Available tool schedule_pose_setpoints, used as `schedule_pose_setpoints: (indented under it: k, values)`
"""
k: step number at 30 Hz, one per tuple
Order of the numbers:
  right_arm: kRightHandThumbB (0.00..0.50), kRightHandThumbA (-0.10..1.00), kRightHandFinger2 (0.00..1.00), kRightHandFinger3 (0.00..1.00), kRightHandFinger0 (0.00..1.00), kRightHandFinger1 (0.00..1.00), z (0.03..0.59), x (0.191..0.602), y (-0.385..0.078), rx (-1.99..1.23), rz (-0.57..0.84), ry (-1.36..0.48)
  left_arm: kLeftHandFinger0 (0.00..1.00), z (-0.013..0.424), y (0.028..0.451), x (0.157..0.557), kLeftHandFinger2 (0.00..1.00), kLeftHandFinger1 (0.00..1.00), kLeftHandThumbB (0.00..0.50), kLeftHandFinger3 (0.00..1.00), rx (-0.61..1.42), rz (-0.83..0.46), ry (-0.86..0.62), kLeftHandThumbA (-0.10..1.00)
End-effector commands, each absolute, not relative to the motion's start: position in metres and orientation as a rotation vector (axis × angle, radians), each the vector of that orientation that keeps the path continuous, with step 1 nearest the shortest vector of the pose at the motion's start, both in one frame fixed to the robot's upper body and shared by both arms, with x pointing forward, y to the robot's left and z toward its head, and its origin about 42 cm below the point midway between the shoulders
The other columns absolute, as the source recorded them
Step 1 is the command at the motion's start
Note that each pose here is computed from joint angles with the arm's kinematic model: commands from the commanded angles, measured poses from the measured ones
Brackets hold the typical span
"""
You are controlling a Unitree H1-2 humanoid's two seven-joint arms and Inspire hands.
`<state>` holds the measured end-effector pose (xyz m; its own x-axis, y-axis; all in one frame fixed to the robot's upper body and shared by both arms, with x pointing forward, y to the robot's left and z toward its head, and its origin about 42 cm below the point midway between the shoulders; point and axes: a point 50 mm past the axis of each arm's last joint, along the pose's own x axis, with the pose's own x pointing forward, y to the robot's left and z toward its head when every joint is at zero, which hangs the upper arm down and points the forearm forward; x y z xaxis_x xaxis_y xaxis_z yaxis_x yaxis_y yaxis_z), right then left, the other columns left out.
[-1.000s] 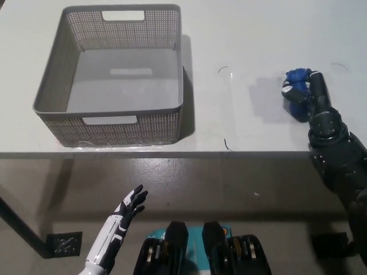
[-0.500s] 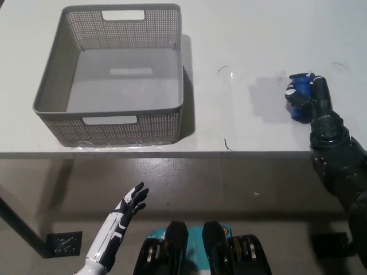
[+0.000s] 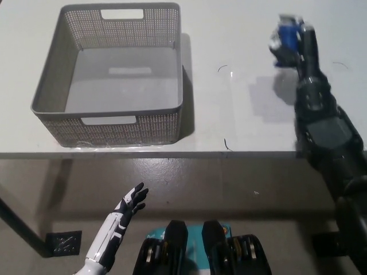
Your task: Use the right hand to pick up a chess pieces and put it into a container on the left hand side
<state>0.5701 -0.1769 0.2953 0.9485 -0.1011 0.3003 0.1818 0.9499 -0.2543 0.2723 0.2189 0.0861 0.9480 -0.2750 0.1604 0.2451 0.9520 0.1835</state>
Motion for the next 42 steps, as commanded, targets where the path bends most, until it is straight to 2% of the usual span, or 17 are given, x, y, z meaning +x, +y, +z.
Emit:
schedule_pose_setpoints:
  k: [1, 7, 11, 13, 16, 17, 18, 19, 20, 22, 23, 28, 31, 34, 36, 37, 42]
  values:
    - [0.104, -0.10, 0.74, 0.61, 0.00, 0.33, 0.377, 0.570, -0.141, -0.271, -0.106, -0.522, 1.00, 0.095, 0.221, 0.277, 0.99, 1.00, 0.152, 1.00, 0.165, -0.274, -0.246, 1.00]
    - [0.134, -0.10, 0.70, 0.63, 0.00, 0.30, 0.401, 0.560, -0.101, -0.254, -0.039, -0.581, 1.00, 0.093, 0.223, 0.274, 0.98, 1.00, 0.146, 0.99, 0.164, -0.278, -0.245, 1.00]
    - [0.133, -0.10, 0.77, 0.82, 0.00, 0.31, 0.415, 0.551, -0.062, -0.229, 0.036, -0.603, 1.00, 0.094, 0.224, 0.274, 0.97, 1.00, 0.160, 0.98, 0.171, -0.280, -0.241, 1.00]
    - [0.128, -0.10, 0.79, 0.85, 0.00, 0.32, 0.420, 0.546, -0.043, -0.248, 0.068, -0.619, 1.00, 0.094, 0.223, 0.274, 0.97, 1.00, 0.184, 0.98, 0.180, -0.289, -0.239, 1.00]
    - [0.108, -0.10, 0.73, 0.78, 0.00, 0.34, 0.424, 0.539, -0.014, -0.241, 0.125, -0.644, 1.00, 0.095, 0.222, 0.274, 0.98, 1.00, 0.208, 0.97, 0.179, -0.293, -0.230, 1.00]
    - [0.117, -0.10, 0.79, 0.84, 0.00, 0.38, 0.425, 0.534, 0.010, -0.260, 0.162, -0.632, 1.00, 0.094, 0.222, 0.273, 0.98, 1.00, 0.173, 0.99, 0.178, -0.296, -0.223, 1.00]
    - [0.124, -0.10, 0.78, 0.82, 0.00, 0.35, 0.423, 0.532, 0.022, -0.283, 0.177, -0.632, 1.00, 0.094, 0.221, 0.272, 0.98, 1.00, 0.155, 0.99, 0.184, -0.297, -0.216, 1.00]
    - [0.131, -0.10, 0.77, 0.79, 0.00, 0.35, 0.422, 0.531, 0.025, -0.289, 0.179, -0.632, 1.00, 0.094, 0.221, 0.272, 0.98, 1.00, 0.152, 1.00, 0.186, -0.300, -0.215, 1.00]
    - [0.135, -0.10, 0.71, 0.69, 0.00, 0.28, 0.418, 0.528, 0.043, -0.296, 0.205, -0.630, 1.00, 0.095, 0.221, 0.272, 0.98, 1.00, 0.139, 1.00, 0.195, -0.306, -0.223, 1.00]
    - [0.128, -0.10, 0.70, 0.71, 0.00, 0.25, 0.415, 0.526, 0.056, -0.319, 0.219, -0.613, 1.00, 0.095, 0.221, 0.274, 0.98, 1.00, 0.163, 1.00, 0.198, -0.312, -0.235, 1.00]
    - [0.129, -0.10, 0.73, 0.77, 0.00, 0.25, 0.411, 0.525, 0.064, -0.313, 0.245, -0.583, 1.00, 0.096, 0.221, 0.274, 0.97, 1.00, 0.151, 1.00, 0.196, -0.312, -0.240, 1.00]
    - [0.132, -0.10, 0.73, 0.82, 0.00, 0.27, 0.400, 0.524, 0.075, -0.370, 0.264, -0.562, 1.00, 0.098, 0.222, 0.276, 0.98, 1.00, 0.162, 1.00, 0.193, -0.309, -0.246, 1.00]
    - [0.089, -0.10, 0.76, 0.82, 0.00, 0.33, 0.392, 0.525, 0.078, -0.399, 0.286, -0.517, 1.00, 0.099, 0.221, 0.277, 1.00, 1.00, 0.209, 1.00, 0.180, -0.312, -0.244, 1.00]
    - [0.103, -0.10, 0.75, 0.81, 0.00, 0.34, 0.375, 0.526, 0.075, -0.412, 0.295, -0.483, 1.00, 0.099, 0.219, 0.277, 1.00, 1.00, 0.246, 1.00, 0.155, -0.306, -0.240, 1.00]
    - [0.104, -0.10, 0.74, 0.81, 0.00, 0.34, 0.369, 0.527, 0.073, -0.419, 0.294, -0.467, 1.00, 0.099, 0.219, 0.276, 1.00, 1.00, 0.248, 1.00, 0.154, -0.307, -0.238, 1.00]
    - [0.109, -0.10, 0.76, 0.86, 0.00, 0.37, 0.361, 0.528, 0.071, -0.444, 0.293, -0.440, 1.00, 0.099, 0.218, 0.277, 1.00, 1.00, 0.222, 1.00, 0.157, -0.311, -0.243, 1.00]
    - [0.119, -0.10, 0.78, 0.91, 0.00, 0.38, 0.343, 0.529, 0.064, -0.495, 0.289, -0.412, 1.00, 0.100, 0.219, 0.278, 1.00, 1.00, 0.194, 1.00, 0.172, -0.318, -0.244, 1.00]
